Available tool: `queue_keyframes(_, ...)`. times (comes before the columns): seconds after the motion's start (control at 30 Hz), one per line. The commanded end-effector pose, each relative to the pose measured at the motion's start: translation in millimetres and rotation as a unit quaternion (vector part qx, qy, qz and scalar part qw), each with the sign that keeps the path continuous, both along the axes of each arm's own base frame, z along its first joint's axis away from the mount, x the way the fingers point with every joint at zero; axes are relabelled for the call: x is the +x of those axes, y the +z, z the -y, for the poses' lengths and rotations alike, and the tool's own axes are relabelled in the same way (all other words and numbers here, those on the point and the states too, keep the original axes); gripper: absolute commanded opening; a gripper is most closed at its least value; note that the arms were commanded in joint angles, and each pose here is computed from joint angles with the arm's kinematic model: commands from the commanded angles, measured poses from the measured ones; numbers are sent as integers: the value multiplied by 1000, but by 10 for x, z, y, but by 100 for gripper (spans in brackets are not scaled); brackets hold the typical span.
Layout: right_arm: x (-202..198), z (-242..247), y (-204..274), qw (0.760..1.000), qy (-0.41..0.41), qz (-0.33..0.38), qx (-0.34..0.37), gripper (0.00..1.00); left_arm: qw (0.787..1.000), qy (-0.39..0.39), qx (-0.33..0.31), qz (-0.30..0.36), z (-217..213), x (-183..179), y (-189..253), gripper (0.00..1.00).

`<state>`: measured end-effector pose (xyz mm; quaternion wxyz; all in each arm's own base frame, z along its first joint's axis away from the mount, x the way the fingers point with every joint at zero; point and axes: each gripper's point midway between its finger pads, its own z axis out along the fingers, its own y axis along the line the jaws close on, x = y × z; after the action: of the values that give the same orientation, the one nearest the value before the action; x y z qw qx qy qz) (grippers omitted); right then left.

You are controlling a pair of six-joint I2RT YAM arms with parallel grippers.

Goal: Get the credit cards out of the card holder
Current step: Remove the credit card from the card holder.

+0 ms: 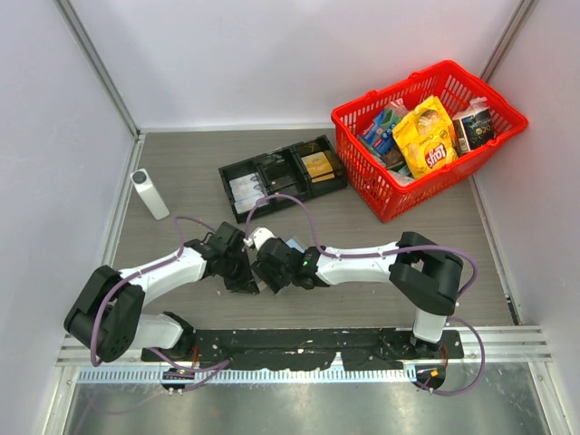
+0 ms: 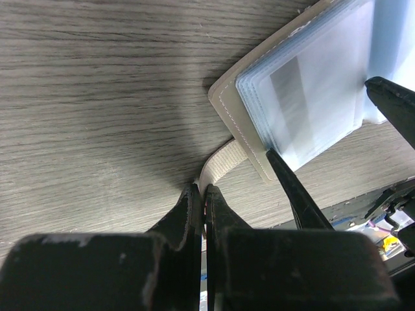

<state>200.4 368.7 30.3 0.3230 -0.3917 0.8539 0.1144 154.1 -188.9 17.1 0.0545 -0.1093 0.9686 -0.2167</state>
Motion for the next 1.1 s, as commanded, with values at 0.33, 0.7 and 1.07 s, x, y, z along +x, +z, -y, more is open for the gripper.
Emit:
queue_keyframes(0.33, 354, 210, 361, 993, -65, 98, -28, 65, 1000, -17, 10, -16, -39, -102, -50, 0)
queue_keyframes(0.7, 361, 140, 706, 992, -58, 107, 5, 66, 1000, -18, 13, -19, -64, -133, -65, 0)
queue_keyframes(1.07, 502, 350, 749, 988, -90, 125, -13, 67, 1000, -16, 17, -20, -96, -168, -68, 0)
